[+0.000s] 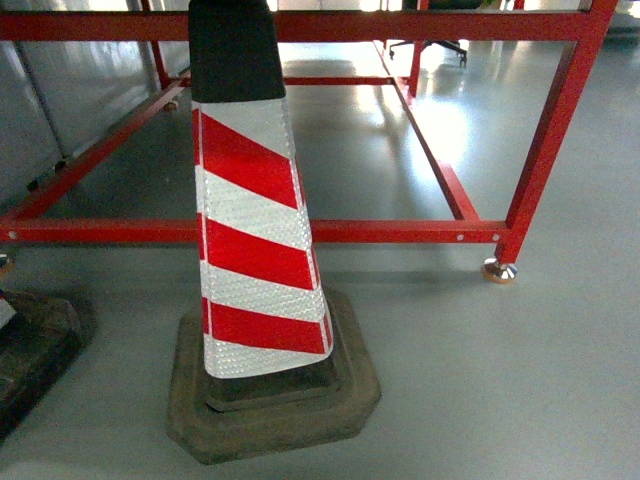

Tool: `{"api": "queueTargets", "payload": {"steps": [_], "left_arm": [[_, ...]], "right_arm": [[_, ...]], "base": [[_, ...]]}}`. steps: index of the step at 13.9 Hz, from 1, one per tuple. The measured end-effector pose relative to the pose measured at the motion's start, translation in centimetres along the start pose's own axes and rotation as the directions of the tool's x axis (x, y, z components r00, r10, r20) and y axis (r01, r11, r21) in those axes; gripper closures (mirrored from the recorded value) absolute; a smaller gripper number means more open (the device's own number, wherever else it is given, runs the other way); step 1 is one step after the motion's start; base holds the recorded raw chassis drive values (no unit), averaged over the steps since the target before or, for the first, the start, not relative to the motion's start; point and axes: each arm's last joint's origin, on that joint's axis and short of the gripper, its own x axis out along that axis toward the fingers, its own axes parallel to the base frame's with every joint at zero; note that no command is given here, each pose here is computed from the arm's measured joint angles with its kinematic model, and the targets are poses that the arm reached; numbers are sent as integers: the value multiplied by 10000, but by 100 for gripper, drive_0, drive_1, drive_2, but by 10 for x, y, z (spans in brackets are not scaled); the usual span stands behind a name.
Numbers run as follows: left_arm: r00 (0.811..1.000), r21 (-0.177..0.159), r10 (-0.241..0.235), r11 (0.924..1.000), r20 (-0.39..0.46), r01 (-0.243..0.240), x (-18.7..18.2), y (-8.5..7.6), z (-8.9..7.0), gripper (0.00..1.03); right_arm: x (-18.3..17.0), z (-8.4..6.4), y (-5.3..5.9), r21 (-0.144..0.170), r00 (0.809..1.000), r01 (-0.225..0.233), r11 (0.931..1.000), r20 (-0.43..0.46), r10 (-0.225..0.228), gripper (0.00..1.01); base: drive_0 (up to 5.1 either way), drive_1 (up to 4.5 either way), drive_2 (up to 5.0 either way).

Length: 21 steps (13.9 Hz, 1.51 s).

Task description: Pick blue part to blue bin on bottom shelf

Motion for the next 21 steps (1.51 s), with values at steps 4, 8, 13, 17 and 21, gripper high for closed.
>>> {"api": "queueTargets", "payload": {"steps": [4, 8, 13, 17, 21], "left_arm": [[10000, 0, 0, 10000, -4, 0, 0, 0, 0, 5], [10000, -4, 0, 10000, -15, 0, 0, 0, 0, 5], [10000, 42, 0, 10000, -8, 0, 0, 0, 0, 5], [10000, 103, -8, 9999, -12, 8, 0, 0, 0, 5], [10000, 103, 8, 9999, -4, -8, 0, 0, 0, 5]], "right_arm": [[0, 0, 0, 0, 10000, 0, 10000, -4, 0, 3], [0, 0, 0, 0, 10000, 8, 10000, 0, -8, 3], [0, 0, 0, -15, 10000, -19, 10000, 4, 19, 3], [0, 0, 0, 0, 10000, -8, 10000, -11, 8, 3], [0, 0, 0, -11, 10000, -11, 10000, 0, 11, 3]], "base": [[0, 0, 0], [0, 0, 0], [0, 0, 0], [0, 0, 0], [0, 0, 0]]}}
